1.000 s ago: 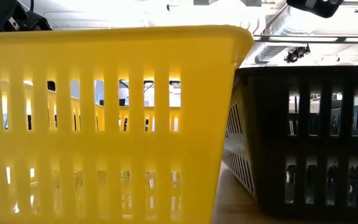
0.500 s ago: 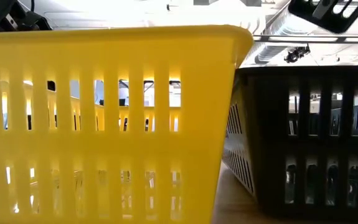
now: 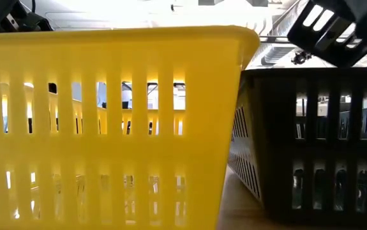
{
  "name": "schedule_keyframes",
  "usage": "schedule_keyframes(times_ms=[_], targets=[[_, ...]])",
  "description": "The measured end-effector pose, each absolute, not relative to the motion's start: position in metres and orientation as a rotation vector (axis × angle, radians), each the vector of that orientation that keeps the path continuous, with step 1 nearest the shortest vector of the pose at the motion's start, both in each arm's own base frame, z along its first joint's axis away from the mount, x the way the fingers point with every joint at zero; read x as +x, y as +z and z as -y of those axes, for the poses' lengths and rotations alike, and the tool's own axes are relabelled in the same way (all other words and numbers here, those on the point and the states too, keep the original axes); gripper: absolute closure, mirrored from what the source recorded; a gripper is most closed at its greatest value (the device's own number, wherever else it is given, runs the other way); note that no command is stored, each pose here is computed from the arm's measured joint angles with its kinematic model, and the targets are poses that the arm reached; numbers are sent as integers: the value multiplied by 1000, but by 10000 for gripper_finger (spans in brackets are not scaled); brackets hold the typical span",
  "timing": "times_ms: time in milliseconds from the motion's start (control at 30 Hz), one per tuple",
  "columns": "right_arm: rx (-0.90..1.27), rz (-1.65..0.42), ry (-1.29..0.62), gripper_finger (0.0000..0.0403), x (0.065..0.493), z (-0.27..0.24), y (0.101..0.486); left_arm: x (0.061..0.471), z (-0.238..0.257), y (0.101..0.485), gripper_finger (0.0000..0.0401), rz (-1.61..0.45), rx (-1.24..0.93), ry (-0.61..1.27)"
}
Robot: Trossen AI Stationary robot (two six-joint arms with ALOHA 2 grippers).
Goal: Stack baskets on shelf by color
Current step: Put the bottom black bin on the shelf
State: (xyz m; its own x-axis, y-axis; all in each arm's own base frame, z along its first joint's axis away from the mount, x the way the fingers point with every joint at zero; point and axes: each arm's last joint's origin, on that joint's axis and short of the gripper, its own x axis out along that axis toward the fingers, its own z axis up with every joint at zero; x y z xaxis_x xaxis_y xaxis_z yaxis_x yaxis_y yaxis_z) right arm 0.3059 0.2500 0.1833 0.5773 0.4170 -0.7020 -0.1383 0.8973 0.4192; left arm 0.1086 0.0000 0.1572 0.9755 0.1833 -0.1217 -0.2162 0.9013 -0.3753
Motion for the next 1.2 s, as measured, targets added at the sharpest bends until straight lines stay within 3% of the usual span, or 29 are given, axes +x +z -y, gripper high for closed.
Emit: schedule_keyframes(times_ms=[667, 833, 1033, 1200], targets=[[250, -1093, 227, 251, 310, -249, 158, 108, 0, 155, 276, -103, -392, 211], [264, -1121, 225, 293, 309, -248, 157, 108, 0, 155, 276, -102, -392, 210], [321, -1158, 276, 388, 308, -248, 159, 108, 0, 155, 276, -102, -392, 210], [351, -1135, 327, 390, 302, -251, 178, 108, 0, 156, 276, -101, -392, 210]])
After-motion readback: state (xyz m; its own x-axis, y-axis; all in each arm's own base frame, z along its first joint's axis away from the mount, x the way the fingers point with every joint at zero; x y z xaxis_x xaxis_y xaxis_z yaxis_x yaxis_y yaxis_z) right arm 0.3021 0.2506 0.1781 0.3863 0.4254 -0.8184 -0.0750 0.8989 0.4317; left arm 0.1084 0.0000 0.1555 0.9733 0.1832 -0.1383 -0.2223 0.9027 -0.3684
